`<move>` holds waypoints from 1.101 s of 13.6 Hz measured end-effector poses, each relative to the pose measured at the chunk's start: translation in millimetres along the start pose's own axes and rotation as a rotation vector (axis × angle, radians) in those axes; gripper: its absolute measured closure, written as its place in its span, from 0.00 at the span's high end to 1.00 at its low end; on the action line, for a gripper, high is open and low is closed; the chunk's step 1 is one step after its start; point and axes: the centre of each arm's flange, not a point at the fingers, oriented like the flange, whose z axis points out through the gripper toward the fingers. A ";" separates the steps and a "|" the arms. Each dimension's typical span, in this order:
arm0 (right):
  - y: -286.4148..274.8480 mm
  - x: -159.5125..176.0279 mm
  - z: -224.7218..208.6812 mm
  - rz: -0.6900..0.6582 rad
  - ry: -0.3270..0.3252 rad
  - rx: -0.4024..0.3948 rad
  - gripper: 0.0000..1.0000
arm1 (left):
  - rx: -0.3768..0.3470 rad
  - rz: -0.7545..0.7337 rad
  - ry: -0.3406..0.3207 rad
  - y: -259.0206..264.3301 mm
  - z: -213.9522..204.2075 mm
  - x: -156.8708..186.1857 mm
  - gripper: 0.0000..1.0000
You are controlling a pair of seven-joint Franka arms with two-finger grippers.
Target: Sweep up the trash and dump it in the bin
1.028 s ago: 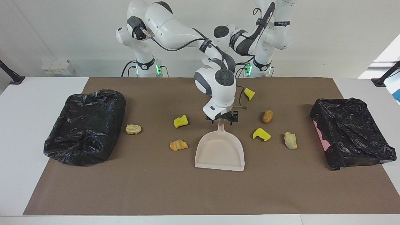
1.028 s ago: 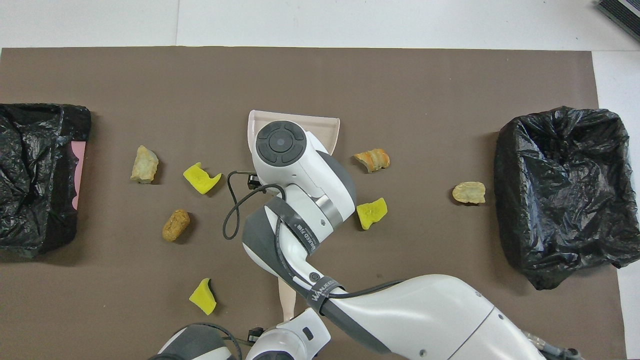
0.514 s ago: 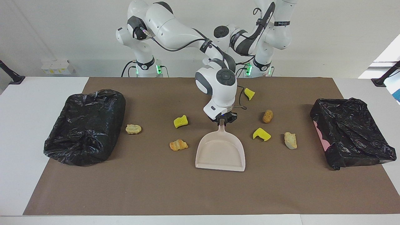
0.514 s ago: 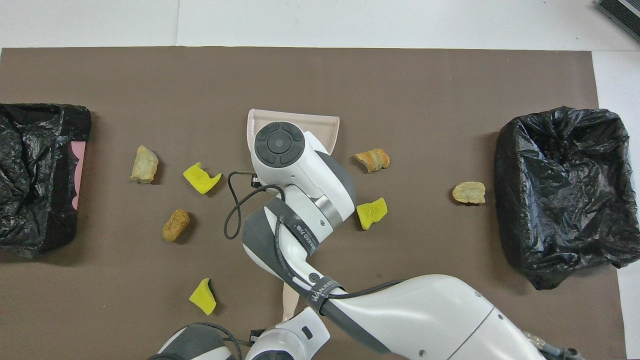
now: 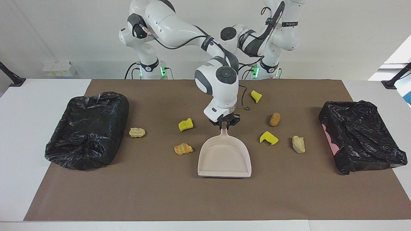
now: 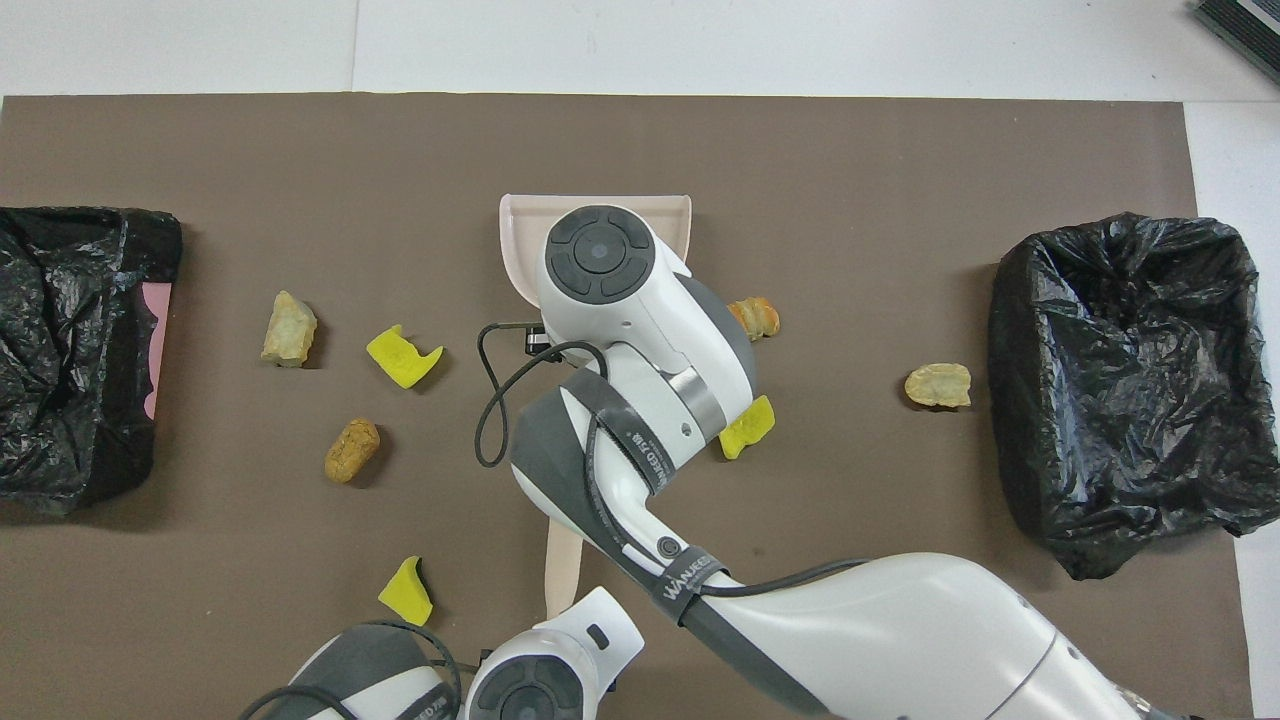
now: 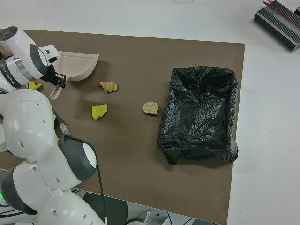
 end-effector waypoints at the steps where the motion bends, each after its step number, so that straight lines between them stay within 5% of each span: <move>1: 6.5 3.0 -6.4 -0.065 0.003 0.000 0.31 | -0.003 -0.007 -0.010 -11.4 -11.7 11.3 0.26; 6: 35.8 11.0 -14.5 -0.418 -0.005 -0.012 0.31 | -0.020 -0.023 0.037 -102.0 -64.2 65.8 0.26; 15: 67.9 -35.1 13.9 -1.032 -0.167 -0.047 0.31 | 0.024 -0.124 0.122 -306.2 -87.4 145.0 0.26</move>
